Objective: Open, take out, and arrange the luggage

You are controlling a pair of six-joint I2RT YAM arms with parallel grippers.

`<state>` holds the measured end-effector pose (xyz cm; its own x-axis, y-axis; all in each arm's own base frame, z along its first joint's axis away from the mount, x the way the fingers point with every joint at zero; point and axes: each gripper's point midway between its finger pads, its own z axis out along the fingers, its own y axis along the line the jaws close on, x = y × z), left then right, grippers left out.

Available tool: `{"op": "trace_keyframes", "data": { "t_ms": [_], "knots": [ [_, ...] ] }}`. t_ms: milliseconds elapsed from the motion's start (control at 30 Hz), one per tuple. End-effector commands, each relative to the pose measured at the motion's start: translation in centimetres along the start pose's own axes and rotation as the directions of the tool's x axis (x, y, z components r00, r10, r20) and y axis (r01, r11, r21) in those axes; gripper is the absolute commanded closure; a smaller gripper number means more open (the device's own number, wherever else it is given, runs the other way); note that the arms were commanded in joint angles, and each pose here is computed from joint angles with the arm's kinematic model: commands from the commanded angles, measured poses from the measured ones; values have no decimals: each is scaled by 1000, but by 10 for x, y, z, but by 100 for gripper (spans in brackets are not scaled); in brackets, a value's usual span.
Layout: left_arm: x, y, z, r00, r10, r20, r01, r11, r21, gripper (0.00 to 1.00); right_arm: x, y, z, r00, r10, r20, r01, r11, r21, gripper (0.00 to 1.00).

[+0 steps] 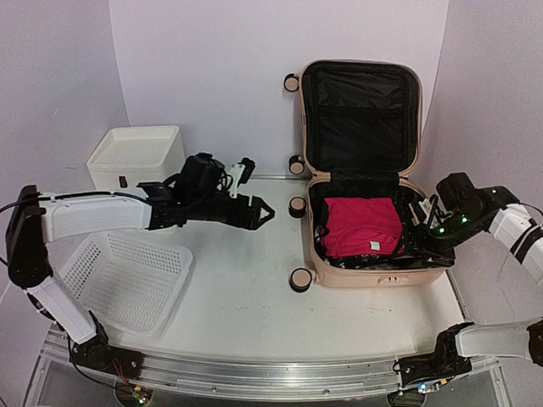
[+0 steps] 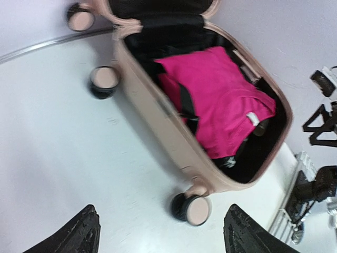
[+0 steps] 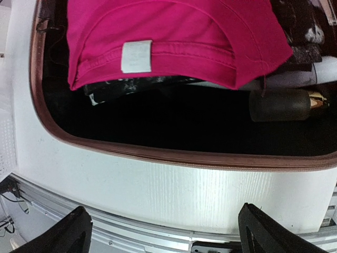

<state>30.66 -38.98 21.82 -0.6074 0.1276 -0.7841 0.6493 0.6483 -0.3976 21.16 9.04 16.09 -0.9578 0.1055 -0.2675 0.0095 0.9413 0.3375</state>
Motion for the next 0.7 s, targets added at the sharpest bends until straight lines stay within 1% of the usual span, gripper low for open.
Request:
{"op": "trace_keyframes", "data": {
  "t_ms": [0,100,200,267,367,433,533,667],
  "knots": [
    [4,44,-52,1000,18,-12,-21,968,-252,20,-19,18,-10,996,-71,46,74,995,-62,2],
    [33,76,-80,996,-37,-85,-3,903,-430,23,-22,16,-6,996,-77,41,79,996,-48,2],
    [64,98,-105,986,-134,-104,58,842,-536,24,-25,13,-4,996,-85,38,86,996,-27,2],
    [88,111,-121,969,-238,-67,153,790,-594,26,-26,11,-4,995,-90,40,91,996,-13,2],
    [119,121,-138,933,-359,4,284,732,-620,27,-28,9,-2,994,-101,40,101,995,-1,2],
    [138,125,-143,906,-422,23,342,701,-626,26,-30,7,-2,993,-107,43,106,994,15,2],
    [156,127,-139,888,-459,-11,349,690,-635,26,-33,3,-3,992,-116,51,114,993,41,2],
    [158,121,-118,886,-456,-81,316,724,-614,29,-36,2,-3,991,-117,59,114,992,50,2]
  ]
}}
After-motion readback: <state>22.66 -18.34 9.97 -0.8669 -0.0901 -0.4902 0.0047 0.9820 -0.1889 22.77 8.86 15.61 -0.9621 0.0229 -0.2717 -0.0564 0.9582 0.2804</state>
